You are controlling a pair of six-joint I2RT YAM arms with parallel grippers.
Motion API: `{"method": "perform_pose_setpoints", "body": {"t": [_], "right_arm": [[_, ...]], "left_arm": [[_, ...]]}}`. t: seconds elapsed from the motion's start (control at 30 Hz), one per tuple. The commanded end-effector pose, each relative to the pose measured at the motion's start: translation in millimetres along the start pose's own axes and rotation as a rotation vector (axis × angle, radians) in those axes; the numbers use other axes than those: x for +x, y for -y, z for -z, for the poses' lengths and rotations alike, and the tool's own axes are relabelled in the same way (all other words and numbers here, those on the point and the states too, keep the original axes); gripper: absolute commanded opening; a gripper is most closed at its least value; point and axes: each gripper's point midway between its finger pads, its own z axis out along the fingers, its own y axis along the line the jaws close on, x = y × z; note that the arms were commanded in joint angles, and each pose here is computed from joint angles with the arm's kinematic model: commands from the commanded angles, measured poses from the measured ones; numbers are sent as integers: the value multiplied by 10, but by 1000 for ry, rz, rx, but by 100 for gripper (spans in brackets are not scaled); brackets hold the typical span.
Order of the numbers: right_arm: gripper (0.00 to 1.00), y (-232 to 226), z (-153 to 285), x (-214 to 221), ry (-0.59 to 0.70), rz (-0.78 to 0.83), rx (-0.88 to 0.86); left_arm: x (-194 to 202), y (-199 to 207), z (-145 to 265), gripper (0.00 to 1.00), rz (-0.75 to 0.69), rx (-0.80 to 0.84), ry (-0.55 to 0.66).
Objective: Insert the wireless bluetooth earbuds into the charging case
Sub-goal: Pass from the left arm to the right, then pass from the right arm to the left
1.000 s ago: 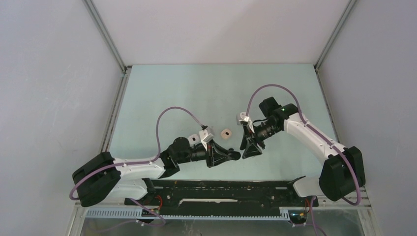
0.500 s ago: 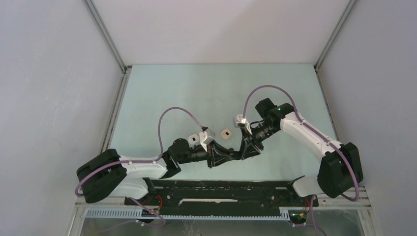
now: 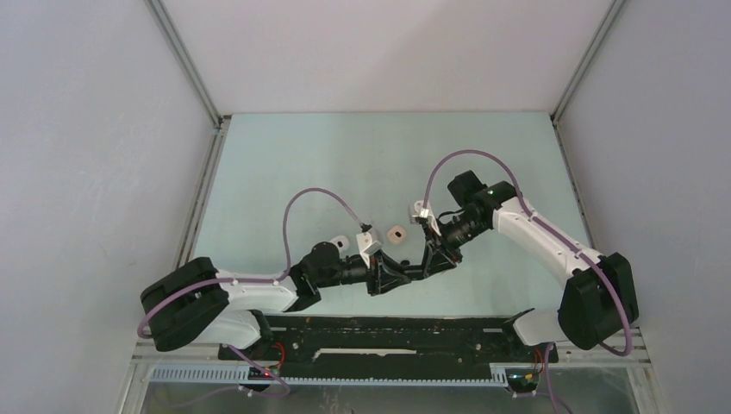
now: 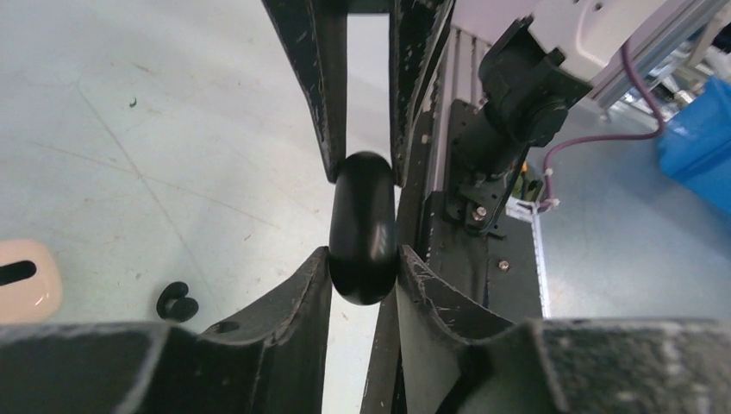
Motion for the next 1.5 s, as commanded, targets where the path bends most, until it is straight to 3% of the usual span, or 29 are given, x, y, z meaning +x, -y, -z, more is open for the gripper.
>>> {"method": "perform_pose_setpoints", "body": {"t": [0.0,0.2,0.53,1.47], "right_arm": [[15,-3,72,-188,21,75,42],[14,55,43,-123,-26,98,88],[14,57,41,-118,-35,107,96],[13,54,43,-119,-36,107,98]], "left_arm": [[12,-48,-79,39,-89,-45,-50],[26,8,-182,41,-115,-30,-71],[9,61,-222,36,-124,1,-64],[21,160,-96,43,-151,49,-12]]}}
